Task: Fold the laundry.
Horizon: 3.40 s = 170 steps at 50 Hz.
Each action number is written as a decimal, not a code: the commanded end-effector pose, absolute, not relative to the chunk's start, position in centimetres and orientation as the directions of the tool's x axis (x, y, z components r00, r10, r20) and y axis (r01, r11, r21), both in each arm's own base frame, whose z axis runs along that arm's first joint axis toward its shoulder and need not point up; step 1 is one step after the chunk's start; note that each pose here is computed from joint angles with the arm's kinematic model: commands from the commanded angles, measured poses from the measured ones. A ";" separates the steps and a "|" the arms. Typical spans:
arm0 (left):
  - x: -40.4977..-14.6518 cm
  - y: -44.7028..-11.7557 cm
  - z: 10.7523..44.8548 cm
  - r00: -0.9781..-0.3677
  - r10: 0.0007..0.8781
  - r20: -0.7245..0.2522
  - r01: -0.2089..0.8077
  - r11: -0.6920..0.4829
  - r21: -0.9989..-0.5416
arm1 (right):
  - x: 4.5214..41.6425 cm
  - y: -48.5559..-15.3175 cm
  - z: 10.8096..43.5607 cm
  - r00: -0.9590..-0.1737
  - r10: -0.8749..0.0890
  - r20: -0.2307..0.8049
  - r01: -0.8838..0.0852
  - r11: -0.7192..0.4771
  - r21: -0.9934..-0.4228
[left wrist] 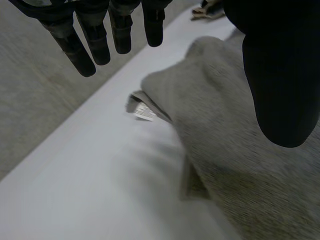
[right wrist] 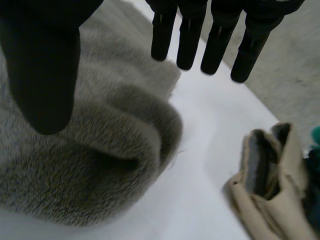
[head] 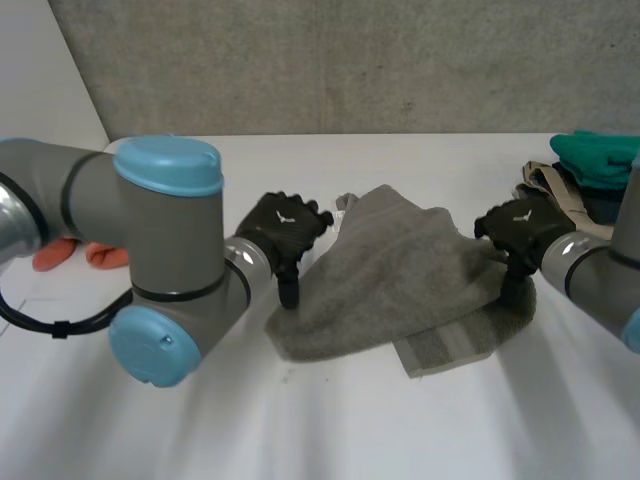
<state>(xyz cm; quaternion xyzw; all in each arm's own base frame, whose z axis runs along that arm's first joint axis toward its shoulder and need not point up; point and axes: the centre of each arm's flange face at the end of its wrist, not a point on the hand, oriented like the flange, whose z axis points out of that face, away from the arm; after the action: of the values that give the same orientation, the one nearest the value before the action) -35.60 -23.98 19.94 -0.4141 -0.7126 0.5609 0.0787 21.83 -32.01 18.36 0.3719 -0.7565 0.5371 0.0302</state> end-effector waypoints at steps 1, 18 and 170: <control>-35.6 -23.7 19.1 -0.629 0.679 -0.379 0.524 0.011 -0.852 | 22.4 -32.7 14.6 -0.724 -0.549 0.418 -0.565 0.124 -0.816; -33.9 -25.4 19.6 -0.681 0.644 -0.349 0.495 0.054 -0.867 | 25.8 -29.4 25.1 -0.748 -0.472 0.467 -0.420 -0.210 -0.883; -24.2 -27.1 27.9 -0.893 0.371 -0.254 0.314 0.112 -0.943 | 20.3 -37.4 30.9 -0.969 -0.232 0.083 -0.059 -0.110 -0.992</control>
<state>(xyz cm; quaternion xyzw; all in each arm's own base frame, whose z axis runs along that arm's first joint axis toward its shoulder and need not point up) -25.62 -29.47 22.11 -0.2461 -0.7876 0.5649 0.0051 20.49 -32.47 32.89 0.1150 -0.6451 0.7511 -0.0804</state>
